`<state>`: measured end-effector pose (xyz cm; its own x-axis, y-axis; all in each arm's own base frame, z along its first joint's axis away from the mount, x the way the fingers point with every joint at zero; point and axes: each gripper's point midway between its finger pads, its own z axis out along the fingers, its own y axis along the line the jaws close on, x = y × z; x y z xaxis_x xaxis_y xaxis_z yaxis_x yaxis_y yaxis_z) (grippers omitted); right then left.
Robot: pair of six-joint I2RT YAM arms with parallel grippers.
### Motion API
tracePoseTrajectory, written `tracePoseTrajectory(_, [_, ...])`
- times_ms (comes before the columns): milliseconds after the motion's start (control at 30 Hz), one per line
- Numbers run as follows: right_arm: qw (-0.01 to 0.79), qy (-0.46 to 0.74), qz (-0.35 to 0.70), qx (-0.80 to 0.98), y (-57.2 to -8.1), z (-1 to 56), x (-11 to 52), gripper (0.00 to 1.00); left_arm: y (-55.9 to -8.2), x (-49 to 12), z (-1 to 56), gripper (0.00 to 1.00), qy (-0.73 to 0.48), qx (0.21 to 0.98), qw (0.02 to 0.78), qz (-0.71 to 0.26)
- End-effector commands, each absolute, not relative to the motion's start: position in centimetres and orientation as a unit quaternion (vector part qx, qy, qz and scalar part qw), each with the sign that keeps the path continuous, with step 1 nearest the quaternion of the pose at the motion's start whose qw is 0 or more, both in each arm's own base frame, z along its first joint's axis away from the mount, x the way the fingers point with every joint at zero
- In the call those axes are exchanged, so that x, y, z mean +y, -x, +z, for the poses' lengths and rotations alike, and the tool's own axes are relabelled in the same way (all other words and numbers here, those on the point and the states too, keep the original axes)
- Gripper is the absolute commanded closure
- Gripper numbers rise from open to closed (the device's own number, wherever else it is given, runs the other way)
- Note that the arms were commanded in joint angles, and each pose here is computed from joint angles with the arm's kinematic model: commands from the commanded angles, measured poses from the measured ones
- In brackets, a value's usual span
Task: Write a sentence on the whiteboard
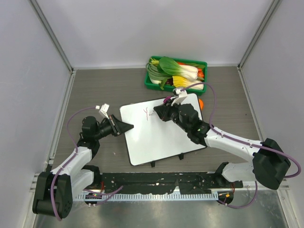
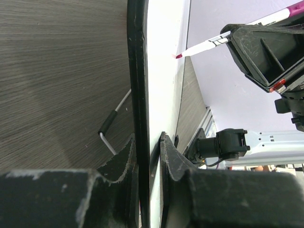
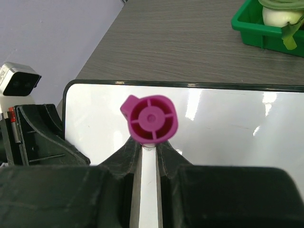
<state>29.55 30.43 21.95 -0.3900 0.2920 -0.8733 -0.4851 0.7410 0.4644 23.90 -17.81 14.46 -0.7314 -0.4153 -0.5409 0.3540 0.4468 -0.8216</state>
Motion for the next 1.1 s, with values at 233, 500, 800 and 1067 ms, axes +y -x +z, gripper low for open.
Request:
tracePoseTrajectory(233, [0.532,0.086,0.362,0.76,-28.7,21.6,30.8,0.99,-25.3,-15.7,10.7,1.0,0.014,0.806,0.404,-0.432])
tracePoseTrajectory(500, [0.522,0.082,0.343,0.777,-28.2,20.1,29.7,0.99,-25.3,-15.7,10.7,1.0,0.014,0.806,0.404,-0.432])
tracePoseTrajectory(800, [0.537,0.062,0.318,0.779,-29.1,20.3,28.7,0.99,-25.4,-15.7,10.7,1.0,0.016,0.806,0.406,-0.43])
tracePoseTrajectory(1067, [0.562,0.034,0.31,0.766,-30.5,21.9,28.2,0.99,-25.4,-15.7,10.7,1.0,0.014,0.806,0.406,-0.431])
